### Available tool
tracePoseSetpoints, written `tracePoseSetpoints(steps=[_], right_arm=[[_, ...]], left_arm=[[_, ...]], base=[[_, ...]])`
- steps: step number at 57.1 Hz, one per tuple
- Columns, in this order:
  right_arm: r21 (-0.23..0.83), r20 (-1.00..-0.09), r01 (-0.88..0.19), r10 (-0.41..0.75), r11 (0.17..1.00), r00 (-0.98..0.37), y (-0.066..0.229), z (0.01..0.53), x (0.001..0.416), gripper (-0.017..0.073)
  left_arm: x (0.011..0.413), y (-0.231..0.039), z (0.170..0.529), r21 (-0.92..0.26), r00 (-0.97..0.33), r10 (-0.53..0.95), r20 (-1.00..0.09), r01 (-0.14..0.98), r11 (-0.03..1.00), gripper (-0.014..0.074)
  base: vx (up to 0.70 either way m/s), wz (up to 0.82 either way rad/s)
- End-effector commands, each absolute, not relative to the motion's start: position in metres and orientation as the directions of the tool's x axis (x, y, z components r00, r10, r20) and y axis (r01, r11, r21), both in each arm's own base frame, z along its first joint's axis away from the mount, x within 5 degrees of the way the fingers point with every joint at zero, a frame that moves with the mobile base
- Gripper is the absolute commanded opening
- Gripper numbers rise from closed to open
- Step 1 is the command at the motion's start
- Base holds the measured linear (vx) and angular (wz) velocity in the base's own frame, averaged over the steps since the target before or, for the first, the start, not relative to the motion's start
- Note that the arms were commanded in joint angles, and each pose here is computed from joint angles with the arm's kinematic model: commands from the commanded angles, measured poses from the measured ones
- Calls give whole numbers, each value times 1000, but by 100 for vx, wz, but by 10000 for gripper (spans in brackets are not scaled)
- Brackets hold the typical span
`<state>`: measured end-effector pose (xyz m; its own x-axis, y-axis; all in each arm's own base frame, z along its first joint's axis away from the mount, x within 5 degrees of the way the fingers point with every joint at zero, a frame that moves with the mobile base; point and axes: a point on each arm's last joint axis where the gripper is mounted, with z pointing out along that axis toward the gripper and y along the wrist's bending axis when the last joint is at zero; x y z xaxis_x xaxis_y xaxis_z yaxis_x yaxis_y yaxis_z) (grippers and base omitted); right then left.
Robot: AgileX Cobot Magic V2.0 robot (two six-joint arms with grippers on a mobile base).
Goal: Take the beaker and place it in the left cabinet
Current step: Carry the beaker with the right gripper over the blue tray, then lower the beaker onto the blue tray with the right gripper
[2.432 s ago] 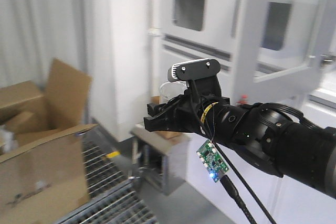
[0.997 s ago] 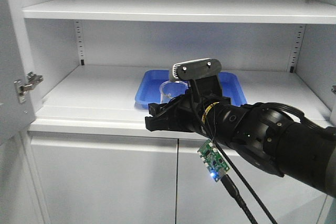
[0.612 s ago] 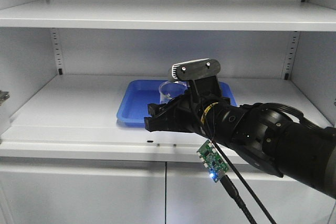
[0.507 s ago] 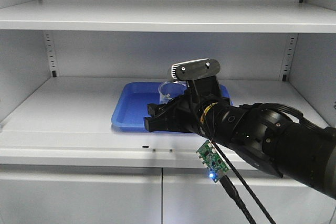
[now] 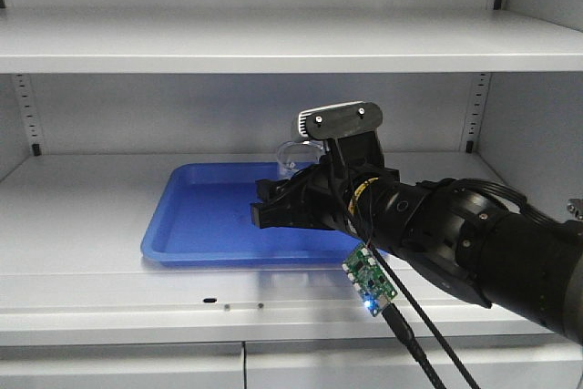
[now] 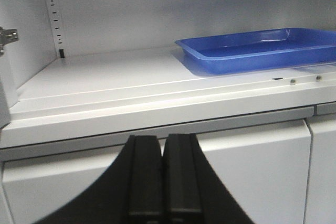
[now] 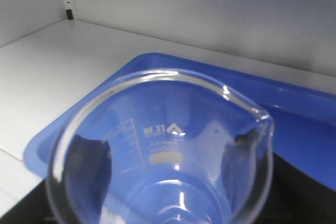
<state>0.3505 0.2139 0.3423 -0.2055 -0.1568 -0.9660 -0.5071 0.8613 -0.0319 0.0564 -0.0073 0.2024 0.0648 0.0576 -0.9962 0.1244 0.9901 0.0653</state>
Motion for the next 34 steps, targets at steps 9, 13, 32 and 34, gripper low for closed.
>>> tracePoseSetpoints(steps=[9,13,32,34], right_arm=[[-32,-993,-535,-86,844,-77,210,382,341,103],[-32,-993,-535,-86,844,-77,210,382,341,103],[-27,-994,-567,-84,823,-75,220,362,356,103],[-25,-994,-571,-83,820,-75,222,357,361,103]], left_arm=[[55,-7,205,54,147,36,-988,119,991,1],[55,-7,205,54,147,36,-988,119,991,1],[55,-7,205,54,147,36,-988,119,991,1],[55,-7,205,54,147,36,-988,119,991,1]], base=[[10,-9],[7,-7],[2,-3],[0,0]])
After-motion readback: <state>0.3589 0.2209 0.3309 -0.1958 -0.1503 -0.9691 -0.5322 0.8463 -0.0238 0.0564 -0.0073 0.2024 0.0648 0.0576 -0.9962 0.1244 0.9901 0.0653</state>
